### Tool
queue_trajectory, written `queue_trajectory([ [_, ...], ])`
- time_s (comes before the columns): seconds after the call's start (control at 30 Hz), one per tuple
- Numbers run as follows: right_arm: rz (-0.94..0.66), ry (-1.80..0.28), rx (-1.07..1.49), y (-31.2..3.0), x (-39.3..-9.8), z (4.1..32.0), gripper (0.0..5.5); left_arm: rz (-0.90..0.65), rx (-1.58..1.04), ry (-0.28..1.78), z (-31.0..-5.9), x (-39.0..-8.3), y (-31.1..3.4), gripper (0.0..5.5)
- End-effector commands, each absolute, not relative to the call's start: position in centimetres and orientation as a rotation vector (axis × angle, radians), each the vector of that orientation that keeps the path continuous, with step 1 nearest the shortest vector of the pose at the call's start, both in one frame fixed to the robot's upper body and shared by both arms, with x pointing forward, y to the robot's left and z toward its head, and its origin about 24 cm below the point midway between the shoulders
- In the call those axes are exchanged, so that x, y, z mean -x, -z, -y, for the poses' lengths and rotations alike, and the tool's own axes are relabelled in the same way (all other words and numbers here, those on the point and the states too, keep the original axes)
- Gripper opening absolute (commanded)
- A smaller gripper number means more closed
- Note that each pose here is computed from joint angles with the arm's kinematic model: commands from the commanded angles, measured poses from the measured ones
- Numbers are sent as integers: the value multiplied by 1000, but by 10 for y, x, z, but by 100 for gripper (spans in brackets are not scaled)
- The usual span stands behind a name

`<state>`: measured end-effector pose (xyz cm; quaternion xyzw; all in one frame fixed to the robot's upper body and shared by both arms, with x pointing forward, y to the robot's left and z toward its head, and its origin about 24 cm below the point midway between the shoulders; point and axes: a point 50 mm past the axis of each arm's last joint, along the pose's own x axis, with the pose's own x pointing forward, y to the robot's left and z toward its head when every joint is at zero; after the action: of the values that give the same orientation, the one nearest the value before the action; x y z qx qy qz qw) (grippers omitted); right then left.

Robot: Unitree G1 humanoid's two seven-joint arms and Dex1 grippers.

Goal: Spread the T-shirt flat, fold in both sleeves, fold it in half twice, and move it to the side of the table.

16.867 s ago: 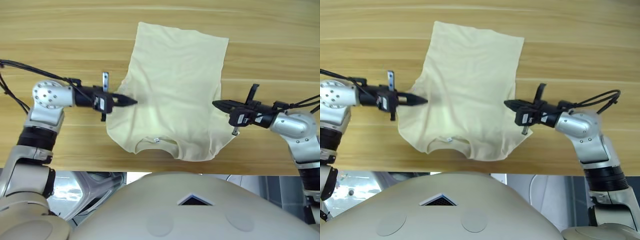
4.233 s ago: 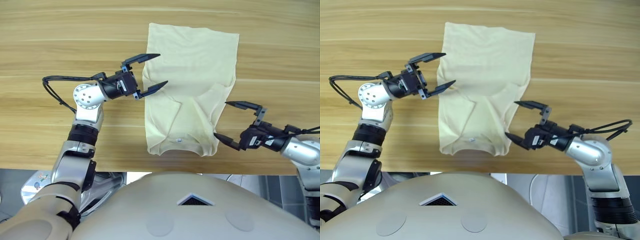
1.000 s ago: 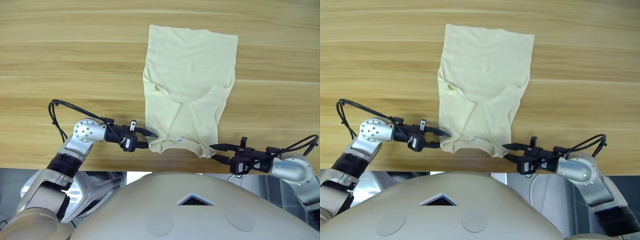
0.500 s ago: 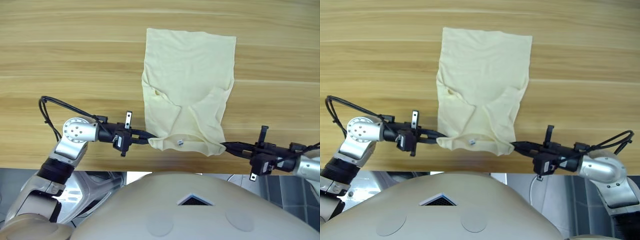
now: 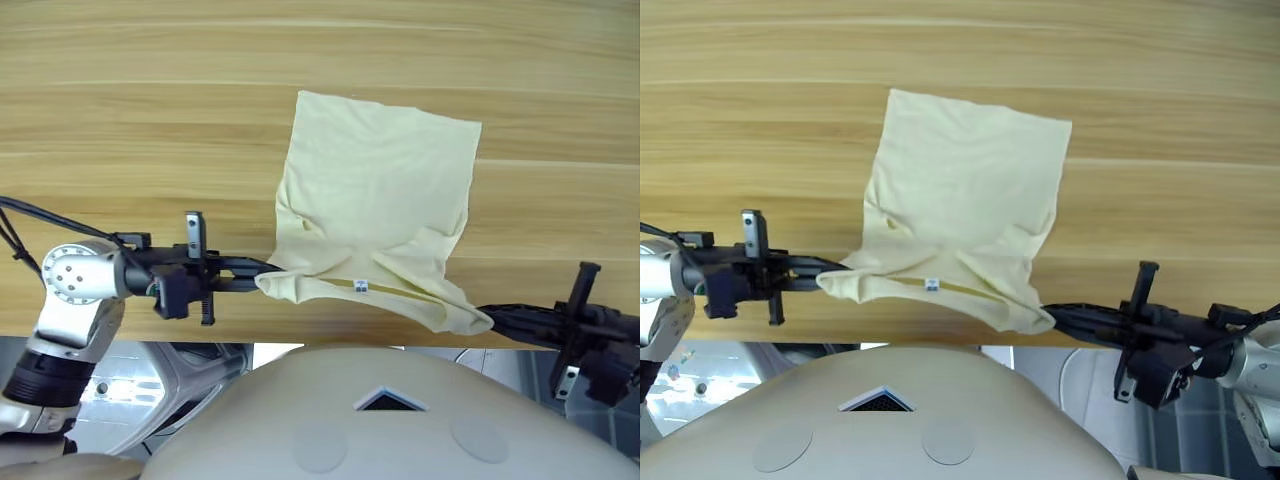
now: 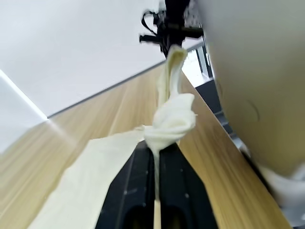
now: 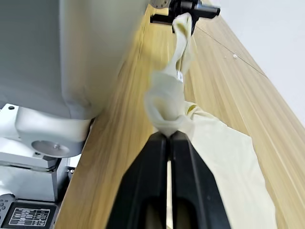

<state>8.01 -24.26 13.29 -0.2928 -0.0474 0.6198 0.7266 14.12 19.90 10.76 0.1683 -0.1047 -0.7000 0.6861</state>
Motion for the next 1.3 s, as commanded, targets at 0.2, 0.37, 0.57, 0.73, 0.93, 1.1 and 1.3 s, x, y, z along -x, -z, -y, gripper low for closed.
queue_trajectory([
  [0.2,138,-1357,631,-138,-80,242,0,270,-374,1549,-203,-146,-120,1],
  [0.37,159,-1283,642,-139,-97,244,0,276,-417,1512,-198,-164,-115,1],
  [0.57,193,-1214,643,-141,-112,242,0,336,-450,1450,-189,-191,-116,1],
  [0.73,214,-1159,643,-141,-125,241,0,389,-467,1402,-183,-219,-122,1],
  [0.93,203,-1056,649,-133,-153,242,0,384,-509,1302,-179,-256,-110,1],
  [1.1,186,-969,678,-125,-176,243,0,370,-535,1263,-171,-275,-98,1],
  [1.3,124,-865,741,-111,-204,250,0,327,-569,1242,-162,-290,-81,1],
])
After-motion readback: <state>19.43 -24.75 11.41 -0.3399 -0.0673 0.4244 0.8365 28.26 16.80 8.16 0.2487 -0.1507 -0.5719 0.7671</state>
